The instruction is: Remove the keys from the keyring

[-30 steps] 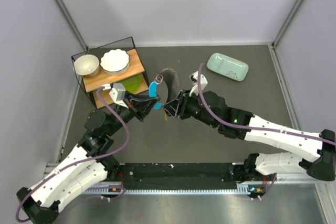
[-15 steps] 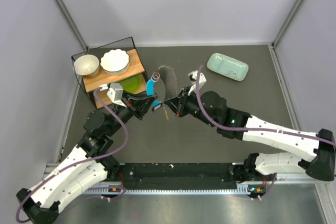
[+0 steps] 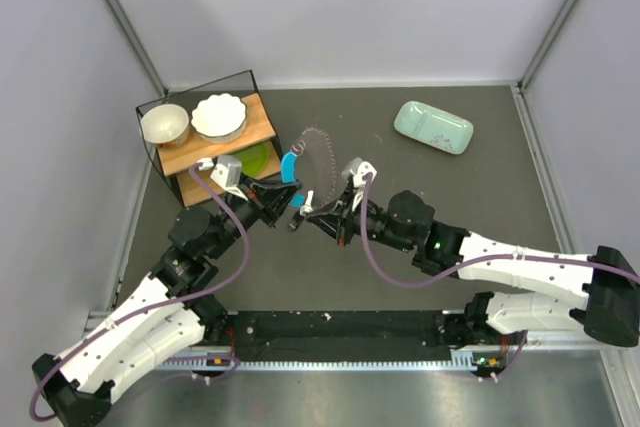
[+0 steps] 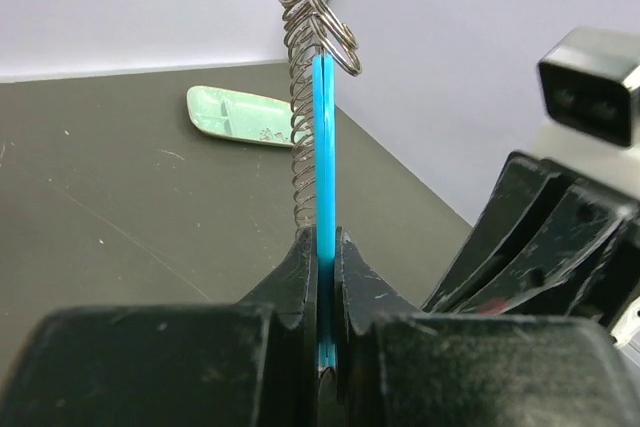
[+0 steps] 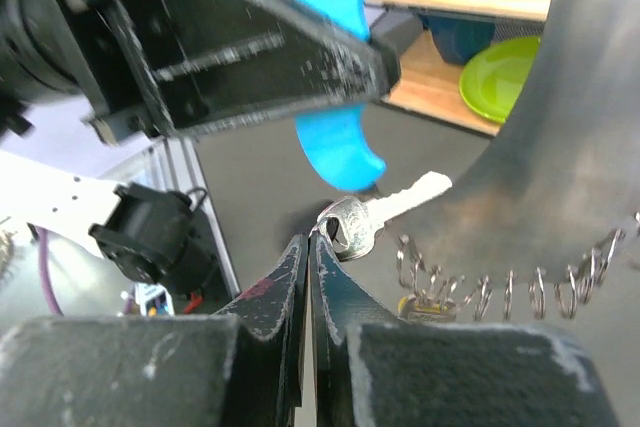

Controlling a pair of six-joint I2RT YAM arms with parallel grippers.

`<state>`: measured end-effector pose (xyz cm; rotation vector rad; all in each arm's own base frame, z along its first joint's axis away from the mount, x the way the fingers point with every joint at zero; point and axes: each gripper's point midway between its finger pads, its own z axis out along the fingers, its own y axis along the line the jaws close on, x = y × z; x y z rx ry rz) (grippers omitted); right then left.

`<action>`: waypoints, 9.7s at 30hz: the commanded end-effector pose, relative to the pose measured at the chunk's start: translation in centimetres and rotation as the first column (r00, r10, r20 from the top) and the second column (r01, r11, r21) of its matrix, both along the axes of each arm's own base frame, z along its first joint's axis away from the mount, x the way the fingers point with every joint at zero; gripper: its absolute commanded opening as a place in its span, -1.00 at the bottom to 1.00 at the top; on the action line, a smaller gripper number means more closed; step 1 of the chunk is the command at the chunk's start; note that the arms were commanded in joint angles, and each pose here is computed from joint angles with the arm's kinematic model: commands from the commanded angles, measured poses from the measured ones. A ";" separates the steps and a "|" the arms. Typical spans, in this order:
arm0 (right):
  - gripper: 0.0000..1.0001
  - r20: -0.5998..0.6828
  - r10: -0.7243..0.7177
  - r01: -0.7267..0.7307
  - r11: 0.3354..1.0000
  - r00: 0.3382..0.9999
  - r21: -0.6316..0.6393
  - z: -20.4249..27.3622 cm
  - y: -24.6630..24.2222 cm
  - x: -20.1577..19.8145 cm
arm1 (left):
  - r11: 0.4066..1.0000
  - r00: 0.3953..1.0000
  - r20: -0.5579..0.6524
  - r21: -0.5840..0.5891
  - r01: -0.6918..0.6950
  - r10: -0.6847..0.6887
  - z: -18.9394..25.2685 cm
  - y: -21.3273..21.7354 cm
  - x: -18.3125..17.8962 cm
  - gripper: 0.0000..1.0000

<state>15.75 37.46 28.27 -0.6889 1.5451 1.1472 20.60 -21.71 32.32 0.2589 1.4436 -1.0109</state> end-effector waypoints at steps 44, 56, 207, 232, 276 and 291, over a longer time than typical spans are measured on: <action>0.07 0.271 -0.112 0.069 0.984 0.956 0.165 3.7 -3.7 -0.2 | 0.925 0.933 0.329 -0.291 0.244 -0.143 11.5 0.8 -6.0 -1.00; 0.19 0.290 -0.145 0.072 0.966 0.946 0.247 5.4 -2.5 0.3 | 0.916 0.933 0.316 -0.298 0.269 -0.171 11.5 0.3 -6.0 -1.00; -0.30 0.363 -0.294 0.230 0.951 0.884 0.208 4.2 -0.5 2.1 | 0.953 0.952 0.299 -0.269 0.141 -0.056 9.7 1.7 -4.6 -1.00; -0.91 0.397 -0.296 0.244 0.954 0.869 0.176 3.9 -1.2 2.1 | 0.964 0.962 0.273 -0.250 0.094 -0.022 8.6 1.9 -3.7 -1.00; -1.00 0.481 -0.004 0.248 0.861 0.877 -0.444 1.8 -6.3 3.9 | 0.999 0.997 -0.075 -0.040 -0.035 0.032 -0.5 4.2 -4.2 0.19; -1.00 0.548 0.198 0.061 0.907 0.812 -0.418 3.1 -5.9 0.4 | 0.988 0.980 0.142 0.083 0.130 -0.141 -0.1 1.7 -5.7 0.28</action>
